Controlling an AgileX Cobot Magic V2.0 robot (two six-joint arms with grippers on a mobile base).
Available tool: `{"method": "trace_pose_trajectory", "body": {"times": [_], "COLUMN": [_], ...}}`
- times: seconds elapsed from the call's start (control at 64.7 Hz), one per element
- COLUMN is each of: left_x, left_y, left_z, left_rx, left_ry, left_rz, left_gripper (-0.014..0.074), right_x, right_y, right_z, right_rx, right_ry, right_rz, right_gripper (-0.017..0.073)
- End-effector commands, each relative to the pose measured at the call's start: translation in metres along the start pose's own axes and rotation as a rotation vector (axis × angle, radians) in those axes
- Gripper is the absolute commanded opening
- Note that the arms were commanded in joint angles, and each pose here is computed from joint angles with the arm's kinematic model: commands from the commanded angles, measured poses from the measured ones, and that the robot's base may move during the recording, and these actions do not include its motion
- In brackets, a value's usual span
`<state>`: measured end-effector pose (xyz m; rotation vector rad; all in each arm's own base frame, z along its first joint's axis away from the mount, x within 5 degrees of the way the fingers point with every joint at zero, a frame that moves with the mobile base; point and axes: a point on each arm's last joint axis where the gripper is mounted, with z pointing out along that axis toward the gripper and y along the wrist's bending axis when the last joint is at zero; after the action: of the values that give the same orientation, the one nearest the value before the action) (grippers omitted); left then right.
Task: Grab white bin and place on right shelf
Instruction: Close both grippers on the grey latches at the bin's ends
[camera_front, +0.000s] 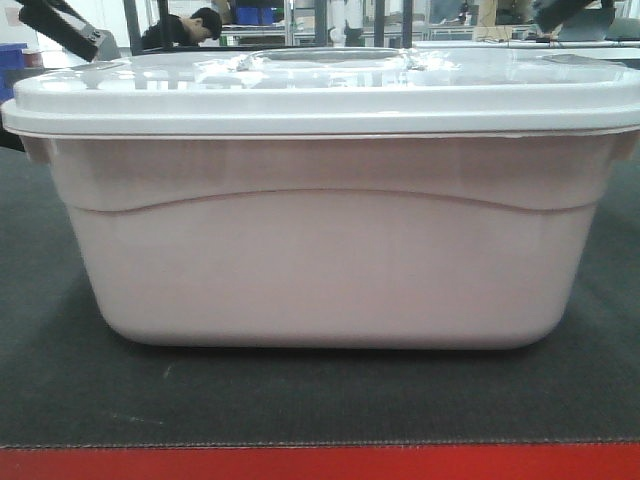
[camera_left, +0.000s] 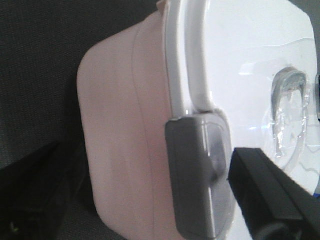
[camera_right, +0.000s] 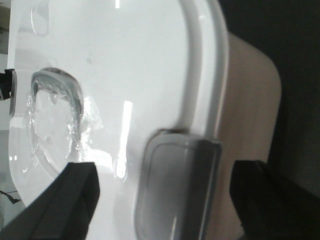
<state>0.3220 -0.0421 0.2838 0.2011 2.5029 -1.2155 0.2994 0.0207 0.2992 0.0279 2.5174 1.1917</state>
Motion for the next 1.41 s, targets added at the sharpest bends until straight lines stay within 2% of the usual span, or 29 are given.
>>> {"method": "trace_pose_trajectory", "body": {"times": [0.0,0.541,0.897,1.145,1.392], "left_x": [0.0,0.005,0.005,0.005,0.005], "left_y": [-0.03,-0.049,-0.049,-0.049,-0.049], "left_z": [-0.011,0.008,0.008,0.008,0.008], "left_rx": [0.146,0.194,0.194,0.194,0.194], "left_ry": [-0.005,0.048,0.047,0.047,0.047], "left_rz": [0.042,0.097,0.096,0.096,0.096], "left_gripper": [0.049,0.049,0.049,0.049,0.049], "right_x": [0.007,0.007,0.007,0.012,0.011], "right_y": [0.027,0.027,0.029,0.039,0.039], "right_z": [-0.011,-0.011,-0.011,0.0,0.001], "right_rx": [-0.127,-0.13,-0.135,-0.152,-0.146], "right_ry": [0.042,0.044,0.04,0.082,0.072], "right_rz": [-0.049,-0.05,-0.05,-0.079,-0.08], "right_gripper": [0.0632,0.0632,0.0632,0.0632,0.0632]}}
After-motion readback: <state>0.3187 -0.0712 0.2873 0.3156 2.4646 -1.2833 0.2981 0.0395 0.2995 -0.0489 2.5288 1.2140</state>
